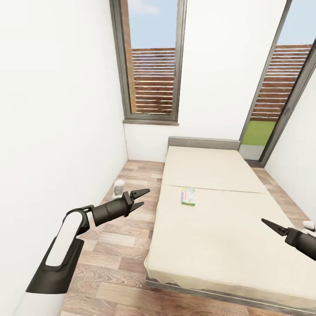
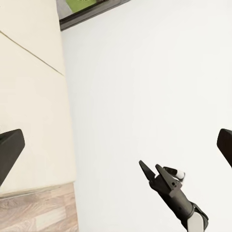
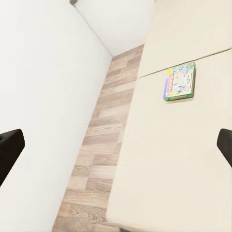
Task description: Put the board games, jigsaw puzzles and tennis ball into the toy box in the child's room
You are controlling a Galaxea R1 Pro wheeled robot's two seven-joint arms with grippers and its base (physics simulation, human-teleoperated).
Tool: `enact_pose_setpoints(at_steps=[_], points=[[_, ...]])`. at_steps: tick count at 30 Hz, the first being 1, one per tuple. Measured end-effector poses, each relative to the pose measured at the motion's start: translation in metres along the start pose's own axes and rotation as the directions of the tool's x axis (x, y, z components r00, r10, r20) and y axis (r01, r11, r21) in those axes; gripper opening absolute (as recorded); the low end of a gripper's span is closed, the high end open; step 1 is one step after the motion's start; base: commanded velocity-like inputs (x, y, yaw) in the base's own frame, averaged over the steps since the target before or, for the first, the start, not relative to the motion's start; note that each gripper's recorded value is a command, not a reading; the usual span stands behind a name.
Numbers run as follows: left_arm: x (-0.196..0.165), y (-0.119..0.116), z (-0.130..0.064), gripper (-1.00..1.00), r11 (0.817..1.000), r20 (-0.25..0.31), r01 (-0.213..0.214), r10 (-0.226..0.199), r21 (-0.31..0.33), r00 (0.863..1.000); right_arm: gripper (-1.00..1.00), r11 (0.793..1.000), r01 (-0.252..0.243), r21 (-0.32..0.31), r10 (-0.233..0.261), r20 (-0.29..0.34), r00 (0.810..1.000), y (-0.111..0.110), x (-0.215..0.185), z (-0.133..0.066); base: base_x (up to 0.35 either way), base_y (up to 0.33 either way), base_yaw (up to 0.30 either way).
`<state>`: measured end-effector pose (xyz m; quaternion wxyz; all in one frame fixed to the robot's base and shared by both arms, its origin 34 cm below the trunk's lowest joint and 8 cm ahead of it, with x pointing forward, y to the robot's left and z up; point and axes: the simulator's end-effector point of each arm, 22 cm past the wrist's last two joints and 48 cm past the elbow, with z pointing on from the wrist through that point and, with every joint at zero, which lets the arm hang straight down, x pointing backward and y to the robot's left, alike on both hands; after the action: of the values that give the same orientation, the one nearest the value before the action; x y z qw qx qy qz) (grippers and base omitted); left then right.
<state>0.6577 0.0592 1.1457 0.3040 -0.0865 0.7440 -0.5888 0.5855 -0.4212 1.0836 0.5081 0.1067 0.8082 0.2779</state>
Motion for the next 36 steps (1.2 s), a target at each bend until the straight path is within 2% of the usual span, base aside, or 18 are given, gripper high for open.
enact_pose_setpoints(at_steps=[11,27,36], points=[[-0.0006,0.0010,-0.0007,1.00,1.000,0.003,0.000,0.000,-0.003,1.000,1.00,1.000,0.002,0.001,-0.002,-0.001,1.000,-0.0012,0.0003,-0.0004,0.013,0.003,-0.005],[-0.0008,0.0018,-0.0008,1.00,1.000,0.003,0.000,0.000,-0.005,1.000,1.00,1.000,0.005,-0.010,-0.005,-0.012,1.000,0.0039,0.0023,0.0015,0.177,0.117,-0.001],[-0.0006,0.0017,-0.0004,1.00,1.000,0.003,0.001,-0.001,-0.004,1.000,1.00,1.000,0.004,-0.017,-0.004,-0.021,1.000,0.0068,0.0056,0.0044,0.057,0.041,-0.022]])
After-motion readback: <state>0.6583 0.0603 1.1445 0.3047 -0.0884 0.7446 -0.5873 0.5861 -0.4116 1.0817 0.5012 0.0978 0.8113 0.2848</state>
